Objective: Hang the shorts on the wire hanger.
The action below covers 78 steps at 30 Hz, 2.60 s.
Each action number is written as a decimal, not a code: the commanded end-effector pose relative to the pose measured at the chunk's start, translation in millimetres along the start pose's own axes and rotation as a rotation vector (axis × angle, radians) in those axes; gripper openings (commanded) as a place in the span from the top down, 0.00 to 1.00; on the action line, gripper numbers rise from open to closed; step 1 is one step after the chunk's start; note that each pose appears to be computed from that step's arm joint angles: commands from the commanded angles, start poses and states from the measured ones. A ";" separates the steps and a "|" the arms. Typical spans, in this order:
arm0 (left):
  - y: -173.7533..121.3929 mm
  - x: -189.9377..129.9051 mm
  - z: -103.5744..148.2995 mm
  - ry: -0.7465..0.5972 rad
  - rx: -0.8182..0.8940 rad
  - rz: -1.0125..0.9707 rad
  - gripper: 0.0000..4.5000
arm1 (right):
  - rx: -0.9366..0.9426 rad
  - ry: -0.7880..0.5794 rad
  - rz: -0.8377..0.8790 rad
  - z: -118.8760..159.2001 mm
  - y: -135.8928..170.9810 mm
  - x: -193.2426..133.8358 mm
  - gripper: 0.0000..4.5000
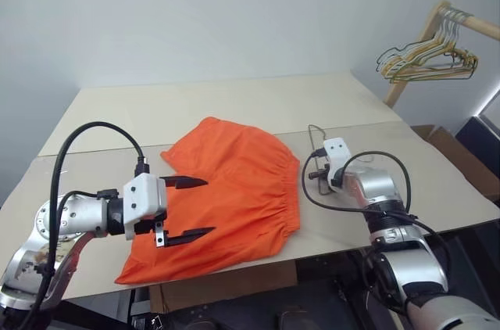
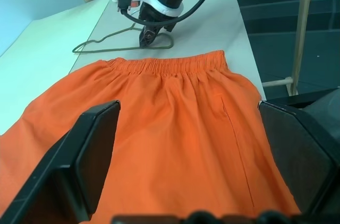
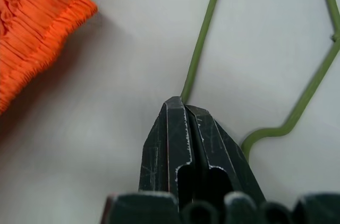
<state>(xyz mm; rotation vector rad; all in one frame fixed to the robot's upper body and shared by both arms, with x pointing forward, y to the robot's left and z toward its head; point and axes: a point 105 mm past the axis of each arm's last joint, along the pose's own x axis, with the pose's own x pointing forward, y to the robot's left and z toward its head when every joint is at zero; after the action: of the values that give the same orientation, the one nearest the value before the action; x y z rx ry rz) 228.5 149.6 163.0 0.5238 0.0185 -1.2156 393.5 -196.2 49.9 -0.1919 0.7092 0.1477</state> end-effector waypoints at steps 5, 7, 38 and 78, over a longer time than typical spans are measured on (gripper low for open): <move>1.6 2.0 1.9 -0.002 0.031 0.019 0.00 | -0.119 -0.075 -0.047 10.6 -20.7 -40.6 0.99; 1.6 2.7 1.8 -0.007 0.027 0.021 0.00 | -0.134 -0.099 -0.023 13.8 -18.9 -47.6 0.99; 101.8 81.2 5.6 -0.367 -1.068 0.380 0.00 | -0.536 -0.723 0.501 41.5 129.1 -126.8 0.99; 130.6 100.8 -25.4 -0.177 -1.128 0.595 1.00 | -0.778 -0.730 0.494 14.1 149.8 -113.9 1.00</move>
<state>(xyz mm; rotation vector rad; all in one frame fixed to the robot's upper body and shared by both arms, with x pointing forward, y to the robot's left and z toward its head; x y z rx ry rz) 380.3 84.9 140.3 -0.5837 0.4460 -0.5674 283.7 -54.2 95.1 -0.6316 0.0256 0.9525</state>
